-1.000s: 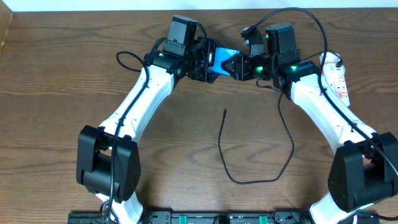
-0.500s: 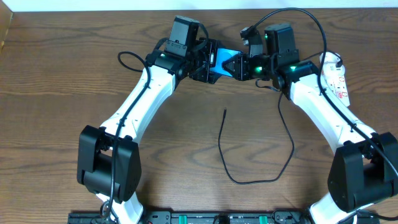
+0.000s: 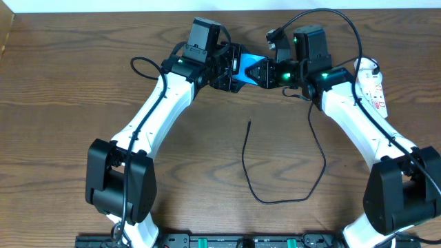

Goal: Plug charger to phone and switch on socket

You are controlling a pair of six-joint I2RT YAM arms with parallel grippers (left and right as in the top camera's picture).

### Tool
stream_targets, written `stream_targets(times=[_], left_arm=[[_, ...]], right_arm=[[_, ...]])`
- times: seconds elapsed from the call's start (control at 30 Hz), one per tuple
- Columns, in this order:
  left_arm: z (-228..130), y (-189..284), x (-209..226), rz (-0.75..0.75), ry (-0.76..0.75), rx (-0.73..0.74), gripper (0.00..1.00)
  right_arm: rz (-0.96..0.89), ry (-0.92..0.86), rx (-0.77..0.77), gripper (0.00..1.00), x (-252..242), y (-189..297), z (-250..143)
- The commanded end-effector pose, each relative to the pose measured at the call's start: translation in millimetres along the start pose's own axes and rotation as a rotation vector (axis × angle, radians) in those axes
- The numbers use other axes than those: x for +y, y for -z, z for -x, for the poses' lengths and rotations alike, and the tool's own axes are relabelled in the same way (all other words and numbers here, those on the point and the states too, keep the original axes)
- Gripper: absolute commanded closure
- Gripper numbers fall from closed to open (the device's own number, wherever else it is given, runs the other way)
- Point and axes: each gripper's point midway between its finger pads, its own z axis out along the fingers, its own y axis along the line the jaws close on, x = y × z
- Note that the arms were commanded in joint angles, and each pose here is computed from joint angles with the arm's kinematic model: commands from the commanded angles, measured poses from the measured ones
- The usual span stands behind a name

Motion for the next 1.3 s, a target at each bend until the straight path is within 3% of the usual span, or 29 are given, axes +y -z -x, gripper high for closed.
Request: stream_targets(times=[0.0, 0.23, 0.47, 0.5, 0.57, 0.63, 0.67, 1.0, 1.27], left_arm=[[-10.6, 14.2, -16.2, -0.052, -0.018, 0.007, 0.93], [-10.6, 14.2, -16.2, -0.052, -0.018, 0.007, 0.93], [-10.4, 14.3, -15.9, -0.050, -0.032, 0.006, 0.92], [-10.2, 14.3, -15.2, -0.048, -0.035, 0.005, 0.83], [-8.6, 14.4, -11.7, -0.033, -0.030, 0.001, 0.34], [-8.1, 14.5, -10.6, -0.029, -0.049, 0.000, 0.13], [-8.1, 14.5, -10.6, -0.029, -0.058, -0.001, 0.10], [-14.6, 24.3, -24.4, -0.084, -0.155, 0.004, 0.08], [-8.9, 60.0, -55.4, -0.202, -0.400, -0.166, 0.08]], right_arm=[[0.022, 0.003, 0.001, 0.86, 5.8, -1.5, 3.1], [0.021, 0.001, 0.003, 0.98, 5.5, -1.5, 2.5], [0.007, 0.000, -0.004, 0.99, 2.4, -1.0, 4.0], [-0.007, -0.002, -0.010, 0.99, -1.2, -0.1, 5.4], [-0.032, -0.012, -0.027, 0.99, -10.8, 4.1, 10.0], [-0.046, -0.028, -0.042, 0.99, -20.9, 10.3, 15.1], [-0.054, -0.041, -0.051, 0.99, -26.0, 13.4, 17.5], [-0.132, -0.239, -0.166, 0.99, -89.9, 60.0, 45.0], [0.029, -0.683, -0.183, 0.99, -87.9, 78.5, 53.7]])
